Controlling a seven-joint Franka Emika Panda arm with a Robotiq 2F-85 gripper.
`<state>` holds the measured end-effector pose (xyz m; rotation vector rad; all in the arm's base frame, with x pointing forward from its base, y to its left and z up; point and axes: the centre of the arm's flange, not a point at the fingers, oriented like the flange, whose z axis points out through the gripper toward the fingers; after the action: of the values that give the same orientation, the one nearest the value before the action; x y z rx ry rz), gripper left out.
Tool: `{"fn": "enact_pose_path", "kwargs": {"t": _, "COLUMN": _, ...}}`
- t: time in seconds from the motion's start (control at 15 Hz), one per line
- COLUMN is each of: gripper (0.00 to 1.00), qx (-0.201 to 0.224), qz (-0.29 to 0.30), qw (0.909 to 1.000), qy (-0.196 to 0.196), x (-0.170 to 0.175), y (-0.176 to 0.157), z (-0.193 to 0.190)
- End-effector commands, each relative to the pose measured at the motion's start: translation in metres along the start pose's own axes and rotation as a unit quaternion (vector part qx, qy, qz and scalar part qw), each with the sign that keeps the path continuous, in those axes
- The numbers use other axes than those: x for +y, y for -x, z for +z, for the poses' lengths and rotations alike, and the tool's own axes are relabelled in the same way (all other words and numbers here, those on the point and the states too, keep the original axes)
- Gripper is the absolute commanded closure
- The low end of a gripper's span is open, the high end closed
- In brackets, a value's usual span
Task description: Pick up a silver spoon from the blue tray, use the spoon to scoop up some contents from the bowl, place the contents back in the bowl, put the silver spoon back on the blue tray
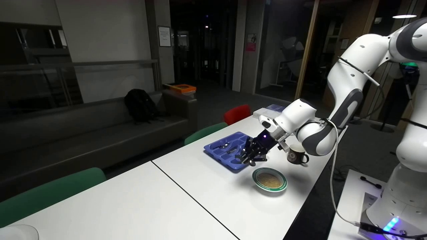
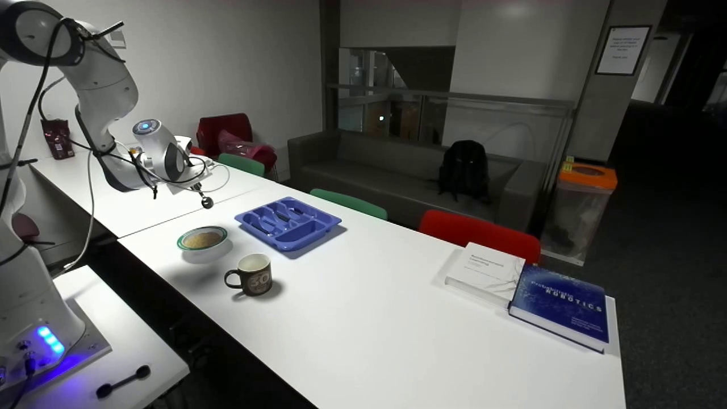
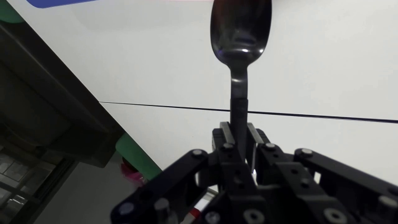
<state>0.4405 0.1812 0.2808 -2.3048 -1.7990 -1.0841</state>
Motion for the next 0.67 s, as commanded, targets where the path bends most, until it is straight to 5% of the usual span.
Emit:
{"fn": "enact_pose_path", "kwargs": {"t": 0.0, "gripper": 0.97, "qx": 0.023, "qz": 0.007, "qw": 0.9997, "qy": -0.008, "x": -0.012, "y": 0.035, "z": -0.004}}
{"fn": "enact_pose_path", "kwargs": {"t": 0.6, "gripper": 0.97, "qx": 0.045, "qz": 0.030, "qw": 0.9968, "qy": -0.060, "x": -0.022, "y": 0.067, "z": 0.005}}
